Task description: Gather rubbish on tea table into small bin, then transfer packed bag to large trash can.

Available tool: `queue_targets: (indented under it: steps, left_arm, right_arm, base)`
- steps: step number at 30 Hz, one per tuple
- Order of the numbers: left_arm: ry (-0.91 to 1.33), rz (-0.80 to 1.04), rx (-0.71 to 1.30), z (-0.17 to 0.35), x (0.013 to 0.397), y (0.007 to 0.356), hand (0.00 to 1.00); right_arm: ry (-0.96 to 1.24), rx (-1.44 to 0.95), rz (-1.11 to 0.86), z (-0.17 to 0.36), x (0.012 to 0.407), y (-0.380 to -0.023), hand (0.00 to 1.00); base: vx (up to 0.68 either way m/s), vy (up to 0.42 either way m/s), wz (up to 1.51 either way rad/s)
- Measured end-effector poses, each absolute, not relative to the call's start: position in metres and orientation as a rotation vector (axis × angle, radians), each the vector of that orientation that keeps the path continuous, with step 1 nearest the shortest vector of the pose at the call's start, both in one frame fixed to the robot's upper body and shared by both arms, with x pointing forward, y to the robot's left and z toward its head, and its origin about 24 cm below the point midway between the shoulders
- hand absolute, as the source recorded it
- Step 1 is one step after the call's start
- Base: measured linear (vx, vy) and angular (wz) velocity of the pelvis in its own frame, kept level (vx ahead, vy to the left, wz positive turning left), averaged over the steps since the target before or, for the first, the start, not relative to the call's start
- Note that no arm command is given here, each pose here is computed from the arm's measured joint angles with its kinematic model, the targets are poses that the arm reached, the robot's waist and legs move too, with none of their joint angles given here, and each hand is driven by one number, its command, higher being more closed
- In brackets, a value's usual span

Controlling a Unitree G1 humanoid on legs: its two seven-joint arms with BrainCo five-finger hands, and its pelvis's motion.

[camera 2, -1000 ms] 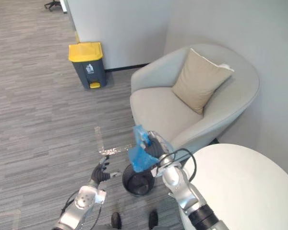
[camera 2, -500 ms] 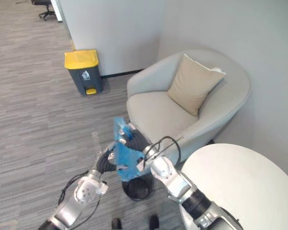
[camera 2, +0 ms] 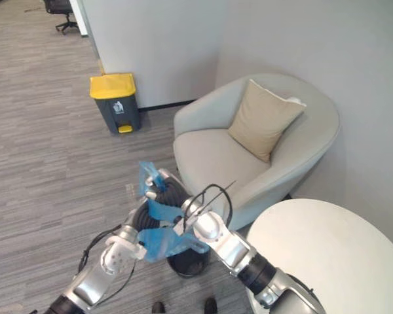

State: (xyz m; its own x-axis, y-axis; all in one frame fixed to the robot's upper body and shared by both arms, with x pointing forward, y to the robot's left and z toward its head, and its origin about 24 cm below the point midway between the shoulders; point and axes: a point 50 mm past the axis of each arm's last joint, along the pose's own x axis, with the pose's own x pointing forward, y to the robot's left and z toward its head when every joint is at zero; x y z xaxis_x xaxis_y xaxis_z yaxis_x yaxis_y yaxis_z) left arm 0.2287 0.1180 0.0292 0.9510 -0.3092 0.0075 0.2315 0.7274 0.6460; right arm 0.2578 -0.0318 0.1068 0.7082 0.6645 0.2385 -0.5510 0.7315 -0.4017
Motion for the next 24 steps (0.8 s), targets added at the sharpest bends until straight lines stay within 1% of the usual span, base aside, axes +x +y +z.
queue_targets:
  steps: [6, 11, 15, 18, 22, 23, 24]
  left_arm:
    - [-0.102, -0.318, 0.717, 0.026, 0.226, 0.123, 0.0]
    - [-0.068, -0.33, 0.717, 0.018, 0.225, 0.122, 0.0]
    - [0.05, -0.336, 0.686, -0.01, 0.221, 0.105, 0.0]
    - [0.096, -0.351, 0.736, -0.03, 0.218, 0.086, 0.0]
    - [0.11, -0.397, 0.814, -0.041, 0.216, 0.072, 0.0]
    - [0.113, -0.396, 0.817, -0.042, 0.216, 0.071, 1.0]
    - [0.112, -0.393, 0.865, -0.046, 0.216, 0.071, 1.0]
  right_arm:
    - [-0.39, -0.287, 0.722, 0.111, 0.258, -0.025, 1.0]
    - [-0.415, -0.208, 0.753, 0.122, 0.256, -0.012, 1.0]
    - [-0.426, -0.16, 0.78, 0.126, 0.25, 0.0, 1.0]
    - [-0.411, -0.135, 0.817, 0.123, 0.244, 0.008, 1.0]
    - [-0.397, -0.133, 0.818, 0.122, 0.243, 0.01, 1.0]
    - [-0.395, -0.133, 0.818, 0.122, 0.243, 0.01, 1.0]
    - [-0.393, -0.131, 0.817, 0.121, 0.242, 0.01, 1.0]
  base:
    - [0.0, 0.0, 0.0]
    - [0.0, -0.002, -0.01]
    - [0.0, 0.0, -0.02]
    - [0.0, 0.0, -0.05]
    - [0.0, 0.0, -0.03]
    - [0.0, 0.0, 0.0]
    - [0.0, 0.0, 0.0]
